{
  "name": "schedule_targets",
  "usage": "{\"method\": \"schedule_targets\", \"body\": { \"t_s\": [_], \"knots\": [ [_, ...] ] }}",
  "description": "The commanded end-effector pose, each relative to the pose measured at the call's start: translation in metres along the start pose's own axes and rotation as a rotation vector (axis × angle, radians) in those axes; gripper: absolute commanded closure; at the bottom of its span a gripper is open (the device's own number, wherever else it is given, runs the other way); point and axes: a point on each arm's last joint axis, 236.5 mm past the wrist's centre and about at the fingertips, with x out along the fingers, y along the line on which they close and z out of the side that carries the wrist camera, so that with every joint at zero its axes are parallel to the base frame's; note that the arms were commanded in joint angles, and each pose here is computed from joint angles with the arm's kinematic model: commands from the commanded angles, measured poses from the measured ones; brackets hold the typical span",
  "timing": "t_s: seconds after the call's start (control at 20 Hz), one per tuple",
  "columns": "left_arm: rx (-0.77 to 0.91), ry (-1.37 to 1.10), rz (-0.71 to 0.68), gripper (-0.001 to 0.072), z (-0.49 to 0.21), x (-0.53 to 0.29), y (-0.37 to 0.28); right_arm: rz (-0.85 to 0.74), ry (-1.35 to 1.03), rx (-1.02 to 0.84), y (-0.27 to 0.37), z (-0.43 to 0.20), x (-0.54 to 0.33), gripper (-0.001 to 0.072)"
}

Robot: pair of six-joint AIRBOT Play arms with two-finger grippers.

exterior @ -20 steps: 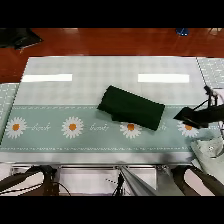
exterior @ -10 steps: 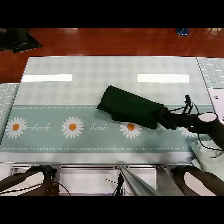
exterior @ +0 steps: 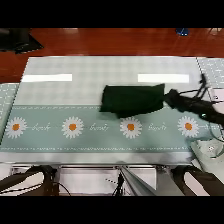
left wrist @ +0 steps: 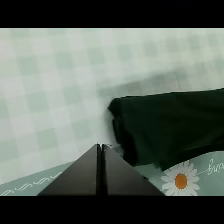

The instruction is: Fold the shirts.

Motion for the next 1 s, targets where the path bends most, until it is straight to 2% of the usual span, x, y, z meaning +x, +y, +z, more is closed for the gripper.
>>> {"method": "schedule_targets", "body": {
  "t_s": [0.0, 0.1, 0.25, 0.4, 0.55, 0.75, 0.95],
  "knots": [
    [-0.012, 0.024, -0.002, 0.0683, -0.002, 0.012, 0.007, -0.145, -0.106, -0.101, 0.010, 0.043, -0.098, 0.0688],
    [-0.027, 0.047, -0.004, 0.0683, -0.004, 0.023, 0.014, -0.311, -0.134, -0.133, -0.008, 0.048, -0.156, 0.0688],
    [-0.046, 0.079, -0.006, 0.0683, -0.008, 0.037, 0.022, -0.545, -0.147, -0.082, -0.040, 0.038, -0.229, 0.0688],
    [-0.054, 0.105, -0.008, 0.0683, -0.012, 0.049, 0.030, -0.740, -0.127, 0.014, -0.069, 0.021, -0.277, 0.0689],
    [-0.062, 0.138, -0.011, 0.0683, -0.017, 0.065, 0.039, -1.023, -0.077, 0.169, -0.112, -0.010, -0.332, 0.0689],
    [-0.098, 0.141, -0.002, 0.0683, -0.015, 0.093, 0.059, -1.225, -0.001, 0.266, -0.129, -0.040, -0.374, 0.0689],
    [-0.147, 0.111, 0.025, 0.0683, -0.009, 0.128, 0.090, -1.363, 0.035, 0.319, -0.136, -0.055, -0.405, 0.0689]
  ]
}}
